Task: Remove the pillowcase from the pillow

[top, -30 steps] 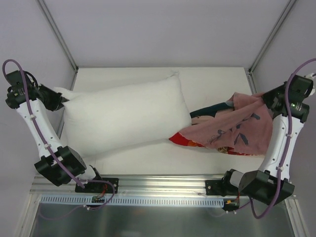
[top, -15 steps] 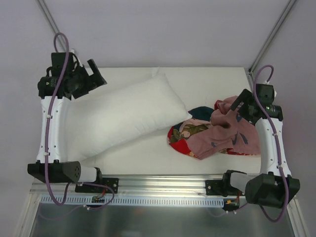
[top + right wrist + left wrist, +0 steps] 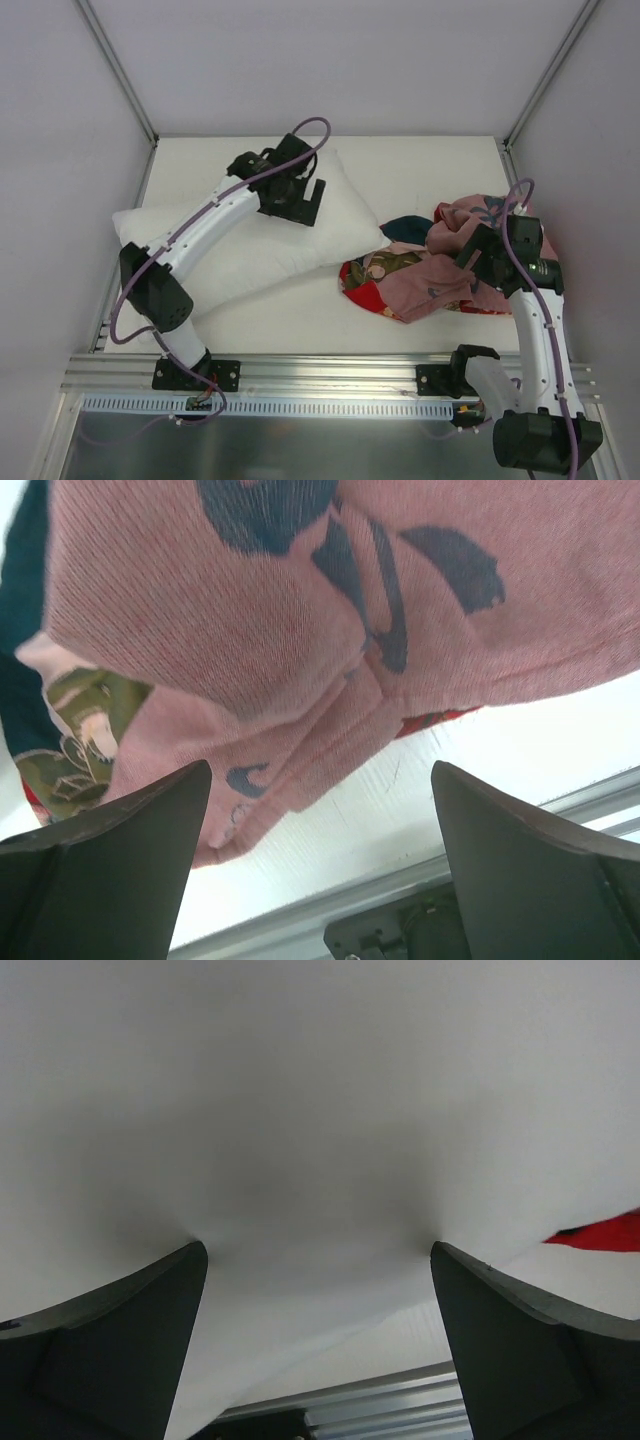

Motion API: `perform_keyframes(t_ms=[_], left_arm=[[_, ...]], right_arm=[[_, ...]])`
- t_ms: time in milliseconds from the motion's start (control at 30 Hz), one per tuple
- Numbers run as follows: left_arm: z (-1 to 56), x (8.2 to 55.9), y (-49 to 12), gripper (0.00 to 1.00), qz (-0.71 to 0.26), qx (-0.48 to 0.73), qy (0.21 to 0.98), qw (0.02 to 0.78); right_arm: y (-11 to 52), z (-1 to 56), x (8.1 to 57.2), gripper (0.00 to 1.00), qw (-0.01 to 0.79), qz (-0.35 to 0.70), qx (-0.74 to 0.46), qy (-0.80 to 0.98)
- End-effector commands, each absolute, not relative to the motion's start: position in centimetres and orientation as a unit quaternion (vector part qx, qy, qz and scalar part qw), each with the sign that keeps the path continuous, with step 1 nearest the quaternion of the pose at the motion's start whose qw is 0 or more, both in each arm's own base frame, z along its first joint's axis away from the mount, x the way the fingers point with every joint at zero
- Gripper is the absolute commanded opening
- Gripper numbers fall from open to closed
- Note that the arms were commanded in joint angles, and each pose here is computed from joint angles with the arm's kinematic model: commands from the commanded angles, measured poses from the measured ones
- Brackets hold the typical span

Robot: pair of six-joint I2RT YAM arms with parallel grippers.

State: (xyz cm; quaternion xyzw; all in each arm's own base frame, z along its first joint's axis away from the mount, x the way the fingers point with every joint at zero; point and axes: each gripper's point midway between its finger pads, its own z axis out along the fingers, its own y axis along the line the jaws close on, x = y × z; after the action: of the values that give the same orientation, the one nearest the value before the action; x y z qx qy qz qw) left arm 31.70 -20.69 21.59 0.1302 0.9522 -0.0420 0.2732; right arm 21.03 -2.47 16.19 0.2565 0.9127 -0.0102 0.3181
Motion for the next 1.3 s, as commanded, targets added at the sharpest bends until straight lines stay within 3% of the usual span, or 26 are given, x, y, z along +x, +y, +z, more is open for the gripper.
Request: perform_keyframes(t_ms=[0, 33, 67, 133, 167, 433, 667, 700, 767, 800, 833, 900, 1000, 1133, 1267], left_arm=[[18.3, 32.7, -20.0, 0.93, 0.015, 0.136, 0.959, 0.246], [17.4, 32.9, -20.0, 0.86, 0.025, 0.133, 0.962, 0.238], [15.7, 33.4, -19.9, 0.60, 0.043, 0.132, 0.965, 0.222], [14.7, 34.2, -19.3, 0.25, 0.068, 0.123, 0.966, 0.217], [13.8, 34.5, -19.1, 0.00, 0.072, 0.113, 0.969, 0.206], [15.0, 38.3, -9.8, 0.00, 0.066, -0.059, 0.974, 0.209], [19.5, 40.9, -5.4, 0.00, 0.064, -0.109, 0.956, 0.266], [19.7, 40.9, -5.6, 0.01, 0.050, -0.112, 0.956, 0.266], [20.5, 40.8, -5.6, 0.23, 0.037, -0.117, 0.954, 0.273], [20.8, 40.6, -5.7, 0.35, 0.033, -0.118, 0.954, 0.275], [21.0, 40.4, -6.1, 0.67, 0.021, -0.118, 0.954, 0.275], [22.0, 39.7, -6.5, 0.86, 0.003, -0.118, 0.952, 0.283], [24.5, 38.4, -7.5, 0.97, -0.039, -0.114, 0.945, 0.305], [28.8, 35.4, -8.4, 0.99, -0.090, -0.102, 0.927, 0.349], [29.0, 32.2, -9.4, 0.99, -0.114, -0.068, 0.926, 0.354]], right_arm=[[-1.1, 15.4, 19.9, 0.96, 0.307, 0.014, 0.247, 0.919], [-1.0, 15.2, 19.8, 0.96, 0.305, 0.017, 0.247, 0.919], [-0.8, 15.3, 19.8, 0.96, 0.308, 0.021, 0.245, 0.919], [-0.7, 15.4, 19.8, 0.96, 0.311, 0.023, 0.244, 0.918], [-0.7, 15.5, 19.8, 0.96, 0.312, 0.022, 0.244, 0.918], [-0.7, 16.2, 19.8, 0.96, 0.327, 0.023, 0.237, 0.915], [0.1, 18.6, 21.8, 0.96, 0.350, 0.044, 0.223, 0.909], [0.1, 19.0, 22.2, 0.96, 0.352, 0.043, 0.220, 0.909], [0.1, 20.3, 23.2, 0.96, 0.360, 0.039, 0.210, 0.908], [0.2, 20.7, 23.5, 0.96, 0.360, 0.039, 0.207, 0.909], [0.2, 21.2, 23.8, 0.96, 0.363, 0.036, 0.202, 0.909], [0.2, 22.7, 24.5, 0.96, 0.374, 0.033, 0.198, 0.905], [0.5, 24.2, 25.1, 0.96, 0.387, 0.024, 0.176, 0.905], [0.9, 25.4, 25.3, 0.96, 0.397, 0.003, 0.147, 0.906], [1.4, 26.3, 25.2, 0.96, 0.411, -0.025, 0.122, 0.903]])
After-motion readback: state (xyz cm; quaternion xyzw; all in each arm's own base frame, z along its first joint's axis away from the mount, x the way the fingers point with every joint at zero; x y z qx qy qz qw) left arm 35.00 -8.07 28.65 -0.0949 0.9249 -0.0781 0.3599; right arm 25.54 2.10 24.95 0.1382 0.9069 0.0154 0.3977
